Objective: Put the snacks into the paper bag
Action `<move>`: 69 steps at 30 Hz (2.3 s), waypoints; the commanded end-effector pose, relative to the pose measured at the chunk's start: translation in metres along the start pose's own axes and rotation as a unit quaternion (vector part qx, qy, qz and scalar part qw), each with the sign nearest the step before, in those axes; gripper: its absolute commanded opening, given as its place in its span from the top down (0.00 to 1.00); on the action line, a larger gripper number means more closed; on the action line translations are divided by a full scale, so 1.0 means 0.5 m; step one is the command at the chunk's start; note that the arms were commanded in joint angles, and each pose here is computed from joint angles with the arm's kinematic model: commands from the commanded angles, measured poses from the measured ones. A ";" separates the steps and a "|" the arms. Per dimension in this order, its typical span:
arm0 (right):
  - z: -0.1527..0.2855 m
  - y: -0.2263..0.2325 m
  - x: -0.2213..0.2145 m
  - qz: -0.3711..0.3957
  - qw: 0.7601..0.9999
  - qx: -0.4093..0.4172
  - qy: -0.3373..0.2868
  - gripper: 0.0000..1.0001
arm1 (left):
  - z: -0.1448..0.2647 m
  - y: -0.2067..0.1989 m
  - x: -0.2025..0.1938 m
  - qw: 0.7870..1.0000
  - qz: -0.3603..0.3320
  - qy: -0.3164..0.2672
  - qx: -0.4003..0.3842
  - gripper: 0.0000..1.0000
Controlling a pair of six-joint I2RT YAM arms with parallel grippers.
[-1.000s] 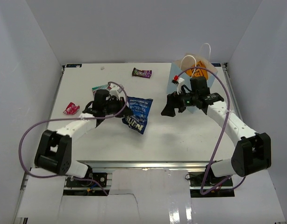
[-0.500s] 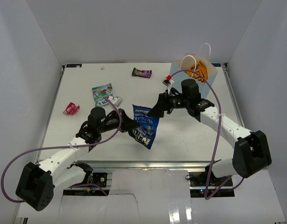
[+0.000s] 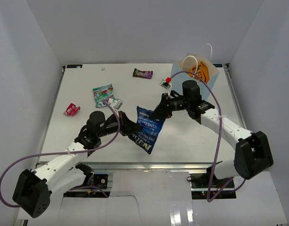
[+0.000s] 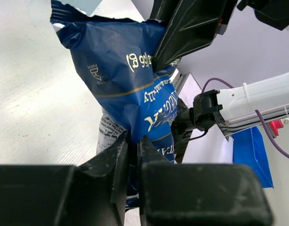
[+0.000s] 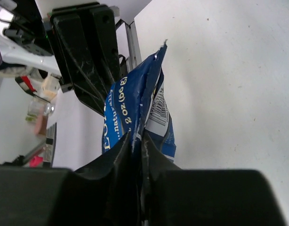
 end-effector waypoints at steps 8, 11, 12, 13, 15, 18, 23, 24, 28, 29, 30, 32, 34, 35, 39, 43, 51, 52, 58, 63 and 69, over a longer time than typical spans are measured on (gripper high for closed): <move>0.073 0.134 0.071 0.215 0.974 0.070 0.010 0.92 | 0.051 -0.042 0.075 0.994 -0.039 -0.102 0.024 0.34; 0.114 0.152 0.115 0.269 0.962 0.038 -0.024 0.92 | 0.072 -0.042 0.089 0.989 -0.050 -0.125 0.057 0.28; 0.142 0.166 0.144 0.289 0.956 0.024 -0.045 0.92 | 0.085 -0.043 0.086 0.988 -0.049 -0.124 0.073 0.26; 0.157 0.174 0.160 0.301 0.952 0.014 -0.058 0.92 | 0.092 -0.041 0.085 0.987 -0.050 -0.124 0.085 0.26; 0.205 0.202 0.207 0.341 0.935 -0.019 -0.095 0.92 | 0.112 -0.035 0.081 0.984 -0.050 -0.121 0.119 0.26; 0.280 0.255 0.275 0.397 0.903 -0.071 -0.149 0.92 | 0.131 -0.022 0.062 0.981 -0.043 -0.107 0.158 0.26; 0.412 0.355 0.387 0.465 0.834 -0.165 -0.247 0.92 | 0.156 -0.018 0.029 0.978 -0.025 -0.112 0.173 0.25; 0.426 0.367 0.400 0.469 0.825 -0.173 -0.262 0.92 | 0.159 -0.017 0.025 0.978 -0.022 -0.115 0.173 0.25; 0.494 0.381 0.473 0.469 0.787 -0.224 -0.332 0.92 | 0.168 -0.019 0.016 0.977 -0.013 -0.129 0.171 0.25; 0.515 0.378 0.490 0.464 0.773 -0.247 -0.355 0.92 | 0.169 -0.020 0.015 0.977 -0.013 -0.131 0.170 0.25; 0.526 0.377 0.502 0.466 0.764 -0.259 -0.365 0.92 | 0.170 -0.021 0.014 0.977 -0.011 -0.131 0.170 0.25; 0.551 0.363 0.533 0.464 0.744 -0.286 -0.387 0.92 | 0.171 -0.020 0.011 0.977 -0.009 -0.128 0.171 0.25; 0.564 0.330 0.551 0.459 0.734 -0.309 -0.393 0.92 | 0.173 -0.022 0.013 0.977 -0.010 -0.129 0.172 0.25; 0.567 0.316 0.557 0.466 0.727 -0.320 -0.389 0.92 | 0.174 -0.022 0.013 0.976 -0.010 -0.130 0.172 0.25; 0.586 0.245 0.571 0.458 0.714 -0.362 -0.386 0.92 | 0.177 -0.021 0.010 0.976 -0.009 -0.130 0.175 0.25; 0.581 0.185 0.567 0.442 0.729 -0.371 -0.368 0.92 | 0.176 -0.020 0.010 0.976 -0.009 -0.131 0.176 0.25; 0.527 0.009 0.482 0.361 0.790 -0.395 -0.298 0.92 | 0.167 -0.011 0.007 0.976 -0.010 -0.122 0.180 0.24; 0.514 -0.007 0.470 0.353 0.793 -0.402 -0.290 0.92 | 0.165 -0.010 0.006 0.976 -0.008 -0.119 0.181 0.24; 0.470 -0.086 0.391 0.329 0.811 -0.426 -0.229 0.92 | 0.160 -0.005 0.005 0.976 -0.010 -0.115 0.185 0.20; 0.433 -0.163 0.351 0.296 0.839 -0.432 -0.147 0.92 | 0.150 0.005 0.005 0.975 -0.009 -0.111 0.191 0.17; 0.377 -0.230 0.320 0.252 0.871 -0.418 -0.066 0.92 | 0.128 0.021 0.008 0.975 -0.001 -0.090 0.204 0.17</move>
Point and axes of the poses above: each gripper's point midway between its finger pads, its own z axis back along the fingers, its own y axis along the line the jaws close on, x = y × z, the point moved 6 cm from there along z, back along the fingers, and after that the axes turned 14 degrees about -z, right-handed, at the moved point
